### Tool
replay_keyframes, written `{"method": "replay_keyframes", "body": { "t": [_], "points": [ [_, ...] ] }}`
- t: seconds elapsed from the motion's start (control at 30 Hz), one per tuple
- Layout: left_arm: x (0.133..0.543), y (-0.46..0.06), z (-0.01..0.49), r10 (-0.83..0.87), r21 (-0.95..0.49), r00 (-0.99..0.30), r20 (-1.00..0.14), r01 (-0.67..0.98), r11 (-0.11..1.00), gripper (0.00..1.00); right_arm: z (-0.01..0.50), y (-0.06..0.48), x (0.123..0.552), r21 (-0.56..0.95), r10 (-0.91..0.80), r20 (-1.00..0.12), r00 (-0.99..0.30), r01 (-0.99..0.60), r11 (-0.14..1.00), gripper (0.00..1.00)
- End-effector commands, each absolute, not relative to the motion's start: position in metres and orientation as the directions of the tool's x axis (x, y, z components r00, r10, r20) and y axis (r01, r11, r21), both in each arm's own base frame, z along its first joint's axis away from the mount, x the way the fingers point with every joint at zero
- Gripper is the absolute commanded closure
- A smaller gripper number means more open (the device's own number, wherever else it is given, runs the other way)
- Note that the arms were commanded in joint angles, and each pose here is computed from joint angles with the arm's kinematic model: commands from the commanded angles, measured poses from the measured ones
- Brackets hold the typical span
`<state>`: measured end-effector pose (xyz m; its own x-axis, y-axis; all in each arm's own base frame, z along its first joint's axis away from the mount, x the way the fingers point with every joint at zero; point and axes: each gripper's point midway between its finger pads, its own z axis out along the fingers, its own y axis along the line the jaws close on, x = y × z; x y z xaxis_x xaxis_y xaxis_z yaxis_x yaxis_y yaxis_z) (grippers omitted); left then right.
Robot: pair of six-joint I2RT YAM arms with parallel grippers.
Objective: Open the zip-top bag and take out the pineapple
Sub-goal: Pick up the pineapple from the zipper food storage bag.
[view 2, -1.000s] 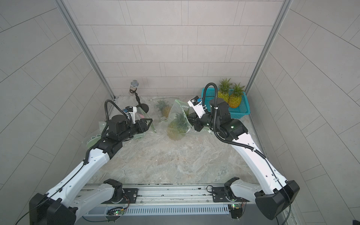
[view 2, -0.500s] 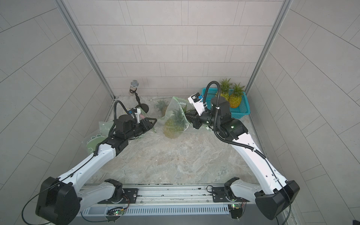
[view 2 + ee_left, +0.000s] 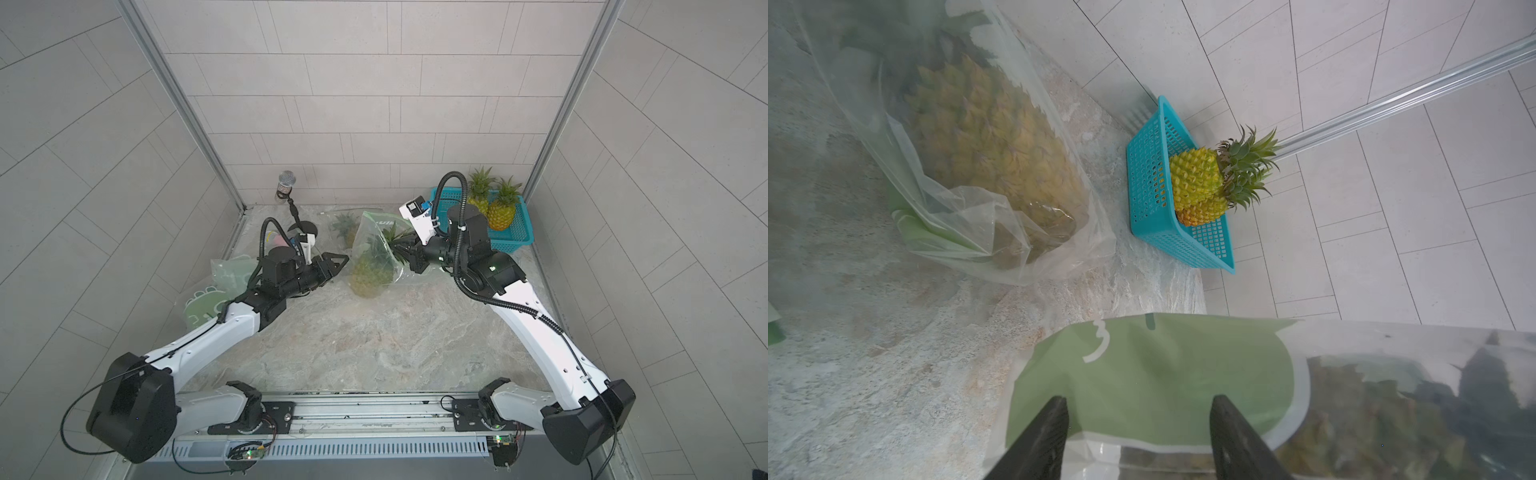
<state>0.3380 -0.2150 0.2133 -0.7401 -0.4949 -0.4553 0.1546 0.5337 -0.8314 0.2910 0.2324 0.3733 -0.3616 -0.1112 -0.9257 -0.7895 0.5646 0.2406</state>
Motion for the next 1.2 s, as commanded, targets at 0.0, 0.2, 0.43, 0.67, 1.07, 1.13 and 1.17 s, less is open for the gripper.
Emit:
{"method": "replay_keyframes", "body": {
  "t": [0.0,0.2,0.43,0.67,1.07,1.13,1.17],
  "points": [
    [0.336,-0.216,0.222,-0.490,-0.822,-0.721,-0.491,0.197,0.534,0.40,0.441,0.234,0.287,0.134,-0.013,-0.986,-0.166,-0.841,0.525,1.00],
    [0.328,-0.204,0.212,-0.451,-0.765,-0.711,-0.540,0.192,0.614,0.35,0.439,0.230,0.290,0.114,-0.034,-0.987,-0.159,-0.825,0.553,1.00],
    [0.328,-0.176,0.200,-0.511,-0.726,-0.644,-0.569,0.100,0.681,0.25,0.447,0.232,0.285,0.116,-0.020,-0.988,-0.150,-0.838,0.533,1.00],
    [0.336,-0.184,0.210,-0.574,-0.790,-0.631,-0.522,0.106,0.603,0.24,0.461,0.236,0.282,0.138,0.032,-0.989,-0.141,-0.855,0.499,1.00],
    [0.342,-0.185,0.234,-0.702,-0.893,-0.595,-0.391,0.061,0.446,0.23,0.486,0.236,0.276,0.136,0.105,-0.990,-0.098,-0.870,0.474,1.00],
    [0.342,-0.184,0.239,-0.725,-0.909,-0.583,-0.367,0.062,0.412,0.23,0.488,0.236,0.276,0.133,0.111,-0.990,-0.092,-0.872,0.470,1.00],
    [0.342,-0.183,0.240,-0.732,-0.914,-0.580,-0.356,0.055,0.401,0.23,0.489,0.236,0.275,0.133,0.112,-0.990,-0.090,-0.874,0.468,1.00]
  ]
}}
